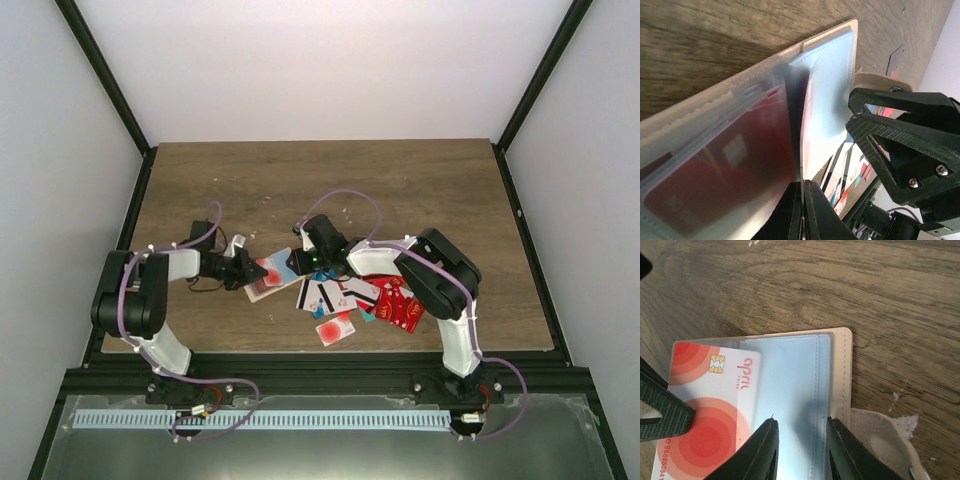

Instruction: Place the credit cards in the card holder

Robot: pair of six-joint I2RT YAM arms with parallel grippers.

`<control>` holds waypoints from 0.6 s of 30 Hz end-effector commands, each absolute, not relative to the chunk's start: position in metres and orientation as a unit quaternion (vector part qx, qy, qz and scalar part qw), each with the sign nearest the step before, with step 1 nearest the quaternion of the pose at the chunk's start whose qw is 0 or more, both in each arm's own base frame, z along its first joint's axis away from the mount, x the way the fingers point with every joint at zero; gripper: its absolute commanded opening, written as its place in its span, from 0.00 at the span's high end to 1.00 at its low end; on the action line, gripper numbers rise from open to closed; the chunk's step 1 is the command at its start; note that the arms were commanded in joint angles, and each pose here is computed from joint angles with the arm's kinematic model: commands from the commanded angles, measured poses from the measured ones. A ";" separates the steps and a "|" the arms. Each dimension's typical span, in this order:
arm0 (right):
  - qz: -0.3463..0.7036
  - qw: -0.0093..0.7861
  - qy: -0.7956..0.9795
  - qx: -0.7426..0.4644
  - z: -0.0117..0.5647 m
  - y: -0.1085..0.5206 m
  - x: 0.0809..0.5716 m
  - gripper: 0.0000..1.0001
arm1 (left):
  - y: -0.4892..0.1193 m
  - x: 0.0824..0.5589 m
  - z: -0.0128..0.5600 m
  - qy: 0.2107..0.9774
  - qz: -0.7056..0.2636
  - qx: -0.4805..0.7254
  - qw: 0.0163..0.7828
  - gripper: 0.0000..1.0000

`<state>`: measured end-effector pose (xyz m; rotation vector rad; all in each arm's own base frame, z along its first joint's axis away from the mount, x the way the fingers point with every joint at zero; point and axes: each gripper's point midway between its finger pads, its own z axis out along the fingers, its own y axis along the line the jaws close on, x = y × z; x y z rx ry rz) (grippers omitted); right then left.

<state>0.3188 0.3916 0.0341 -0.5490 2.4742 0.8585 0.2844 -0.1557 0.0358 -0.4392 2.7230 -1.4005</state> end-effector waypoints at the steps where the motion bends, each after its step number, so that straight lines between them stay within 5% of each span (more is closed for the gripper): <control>1: 0.296 0.190 0.913 -0.205 0.002 0.382 0.305 0.71 | -0.154 0.296 0.034 0.883 -0.445 -0.143 0.037 0.96; 18: 0.310 0.186 0.908 -0.209 0.008 0.385 0.301 0.72 | -0.169 0.307 0.022 0.890 -0.433 -0.136 0.030 0.96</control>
